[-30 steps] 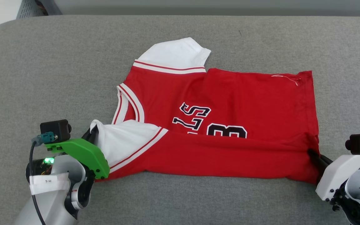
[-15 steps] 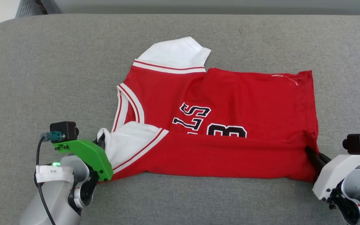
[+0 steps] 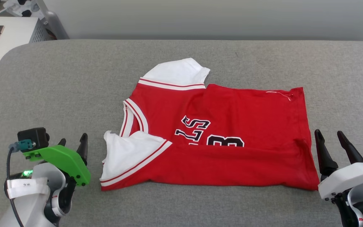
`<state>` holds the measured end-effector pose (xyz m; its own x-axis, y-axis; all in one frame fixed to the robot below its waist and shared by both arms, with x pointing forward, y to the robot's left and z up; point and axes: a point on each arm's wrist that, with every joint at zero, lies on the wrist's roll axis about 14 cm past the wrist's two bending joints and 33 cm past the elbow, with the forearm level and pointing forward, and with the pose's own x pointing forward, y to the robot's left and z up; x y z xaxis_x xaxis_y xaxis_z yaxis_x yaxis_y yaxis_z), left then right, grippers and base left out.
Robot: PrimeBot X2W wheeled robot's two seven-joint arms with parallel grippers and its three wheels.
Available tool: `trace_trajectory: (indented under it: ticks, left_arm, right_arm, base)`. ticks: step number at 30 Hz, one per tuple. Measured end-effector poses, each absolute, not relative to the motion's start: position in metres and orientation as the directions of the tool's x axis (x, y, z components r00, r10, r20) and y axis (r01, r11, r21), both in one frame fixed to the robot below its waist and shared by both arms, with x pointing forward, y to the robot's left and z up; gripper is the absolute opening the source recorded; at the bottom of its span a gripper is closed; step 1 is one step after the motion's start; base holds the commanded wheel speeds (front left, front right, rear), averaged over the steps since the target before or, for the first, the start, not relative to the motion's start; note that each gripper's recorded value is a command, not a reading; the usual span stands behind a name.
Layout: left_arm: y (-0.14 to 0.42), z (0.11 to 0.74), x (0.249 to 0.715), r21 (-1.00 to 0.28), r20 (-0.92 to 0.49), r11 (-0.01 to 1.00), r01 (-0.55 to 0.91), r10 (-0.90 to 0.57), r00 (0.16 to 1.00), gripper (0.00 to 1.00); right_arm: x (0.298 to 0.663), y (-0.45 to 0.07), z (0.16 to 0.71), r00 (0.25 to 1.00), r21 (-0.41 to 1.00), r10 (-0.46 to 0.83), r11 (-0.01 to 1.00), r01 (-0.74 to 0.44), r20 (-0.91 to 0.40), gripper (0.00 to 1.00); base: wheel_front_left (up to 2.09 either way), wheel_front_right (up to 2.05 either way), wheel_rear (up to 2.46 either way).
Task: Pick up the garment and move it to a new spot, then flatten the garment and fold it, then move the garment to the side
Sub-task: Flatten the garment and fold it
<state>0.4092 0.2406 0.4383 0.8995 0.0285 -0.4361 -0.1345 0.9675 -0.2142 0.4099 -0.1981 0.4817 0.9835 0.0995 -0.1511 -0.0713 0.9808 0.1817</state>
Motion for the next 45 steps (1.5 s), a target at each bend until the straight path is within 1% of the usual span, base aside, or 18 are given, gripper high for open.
trace_trajectory:
  ticks: [3, 4, 8, 10, 14, 18, 30, 38, 39, 40, 42, 45]
  left_arm:
    - [0.239, 0.458, 0.409, -0.203, -0.416, 0.975, -0.086, -0.006, 0.909, 1.0]
    - [0.235, 0.469, 0.409, -0.196, -0.418, 0.979, -0.046, -0.041, 0.908, 1.0]
    - [0.214, 0.479, 0.405, -0.235, -0.465, 0.971, 0.048, -0.156, 0.872, 1.0]
    - [0.201, 0.476, 0.397, -0.27, -0.516, 0.958, 0.091, -0.224, 0.827, 1.0]
    - [0.19, 0.463, 0.38, -0.294, -0.623, 0.947, 0.127, -0.29, 0.726, 1.0]
    - [0.183, 0.444, 0.369, -0.302, -0.705, 0.945, 0.122, -0.307, 0.64, 1.0]
    - [0.184, 0.373, 0.349, -0.299, -0.85, 0.953, 0.041, -0.286, 0.443, 1.0]
    - [0.171, 0.356, 0.354, -0.292, -0.874, 0.948, 0.123, -0.317, 0.367, 1.0]
    - [0.17, 0.355, 0.354, -0.294, -0.875, 0.947, 0.126, -0.32, 0.363, 0.75]
    - [0.17, 0.354, 0.354, -0.294, -0.876, 0.947, 0.129, -0.321, 0.359, 0.43]
    - [0.169, 0.353, 0.355, -0.296, -0.876, 0.946, 0.134, -0.325, 0.355, 0.0]
    - [0.163, 0.355, 0.359, -0.312, -0.863, 0.939, 0.145, -0.344, 0.369, 0.0]
  right_arm:
    - [0.404, -0.201, 0.491, 0.99, 0.186, 0.072, 0.981, -0.048, -0.12, 1.0]
    - [0.4, -0.204, 0.495, 0.993, 0.183, 0.056, 0.983, -0.035, -0.107, 1.0]
    - [0.395, -0.21, 0.501, 0.996, 0.18, 0.03, 0.984, -0.014, -0.087, 1.0]
    - [0.392, -0.211, 0.501, 0.995, 0.183, 0.022, 0.983, -0.004, -0.093, 1.0]
    - [0.388, -0.213, 0.501, 0.995, 0.187, 0.01, 0.982, 0.008, -0.096, 1.0]
    - [0.387, -0.216, 0.497, 0.993, 0.188, -0.001, 0.982, 0.023, -0.114, 1.0]
    - [0.392, -0.222, 0.485, 0.988, 0.188, -0.021, 0.981, 0.049, -0.15, 1.0]
    - [0.393, -0.23, 0.475, 0.982, 0.175, -0.037, 0.982, 0.07, -0.184, 1.0]
    - [0.394, -0.23, 0.475, 0.982, 0.175, -0.039, 0.982, 0.072, -0.185, 1.0]
    - [0.394, -0.231, 0.475, 0.982, 0.174, -0.04, 0.982, 0.073, -0.185, 1.0]
    - [0.395, -0.231, 0.475, 0.981, 0.173, -0.038, 0.982, 0.072, -0.189, 1.0]
    - [0.396, -0.23, 0.475, 0.98, 0.175, -0.031, 0.982, 0.066, -0.198, 1.0]
  base:
    - [0.0, 0.0, 0.0]
    - [0.0, 0.0, 0.0]
    - [0.0, 0.0, 0.0]
    - [0.0, 0.0, 0.0]
    - [0.0, 0.0, 0.0]
    - [0.0, 0.0, 0.0]
    - [0.0, 0.0, 0.0]
    - [0.0, 0.0, 0.0]
    - [0.0, 0.0, 0.0]
    - [0.0, 0.0, 0.0]
    - [0.0, 0.0, 0.0]
    - [0.0, 0.0, 0.0]
